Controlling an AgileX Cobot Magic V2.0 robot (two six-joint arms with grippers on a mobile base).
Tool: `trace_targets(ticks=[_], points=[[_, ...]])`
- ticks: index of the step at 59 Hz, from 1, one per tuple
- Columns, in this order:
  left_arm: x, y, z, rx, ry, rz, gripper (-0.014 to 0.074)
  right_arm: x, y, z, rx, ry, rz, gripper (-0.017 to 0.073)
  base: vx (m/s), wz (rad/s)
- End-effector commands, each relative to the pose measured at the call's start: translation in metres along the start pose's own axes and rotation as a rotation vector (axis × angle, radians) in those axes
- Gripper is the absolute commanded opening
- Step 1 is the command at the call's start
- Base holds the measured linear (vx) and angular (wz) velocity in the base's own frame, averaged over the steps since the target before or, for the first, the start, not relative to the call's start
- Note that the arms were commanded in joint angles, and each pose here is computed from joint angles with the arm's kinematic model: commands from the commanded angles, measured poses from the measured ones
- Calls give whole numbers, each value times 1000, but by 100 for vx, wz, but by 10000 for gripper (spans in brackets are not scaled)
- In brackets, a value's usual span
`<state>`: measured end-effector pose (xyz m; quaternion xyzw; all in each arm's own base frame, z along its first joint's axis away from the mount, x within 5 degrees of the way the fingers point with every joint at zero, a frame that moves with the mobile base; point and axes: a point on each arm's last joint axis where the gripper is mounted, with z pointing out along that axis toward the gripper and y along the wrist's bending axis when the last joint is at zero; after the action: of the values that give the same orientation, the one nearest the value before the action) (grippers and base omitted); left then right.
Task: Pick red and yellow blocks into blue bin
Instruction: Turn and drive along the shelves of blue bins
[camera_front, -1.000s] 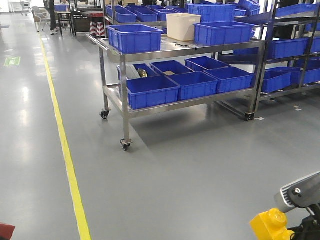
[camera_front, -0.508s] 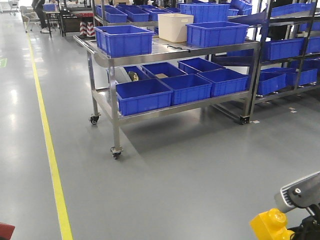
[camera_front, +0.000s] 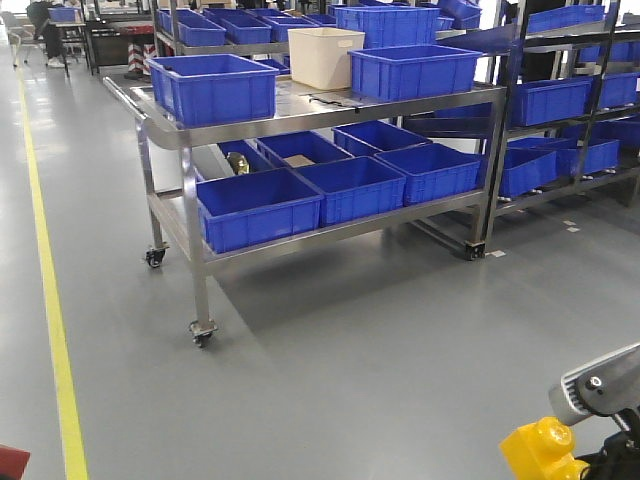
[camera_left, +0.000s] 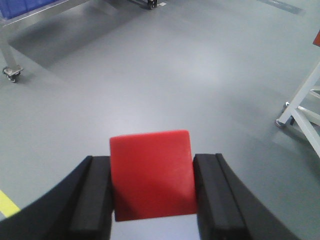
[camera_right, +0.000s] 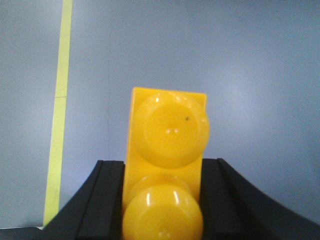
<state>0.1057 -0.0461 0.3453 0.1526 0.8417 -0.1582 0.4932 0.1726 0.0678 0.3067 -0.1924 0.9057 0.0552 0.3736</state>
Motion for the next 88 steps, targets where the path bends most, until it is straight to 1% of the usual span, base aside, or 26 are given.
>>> trace_targets(ticks=[1,43,88], points=[[-14,-2,-6,5,-101,-12,244,-14,-1,-10,11,-107,-12,228,38,-9],[-14,-2,-6,5,-101,-13,244,-14,-1,-10,11,-107,-12,228,40,-11],[-14,-2,-6,4,-100,-12,244,-14,-1,-10,11,-108,-12,228,38,-35]])
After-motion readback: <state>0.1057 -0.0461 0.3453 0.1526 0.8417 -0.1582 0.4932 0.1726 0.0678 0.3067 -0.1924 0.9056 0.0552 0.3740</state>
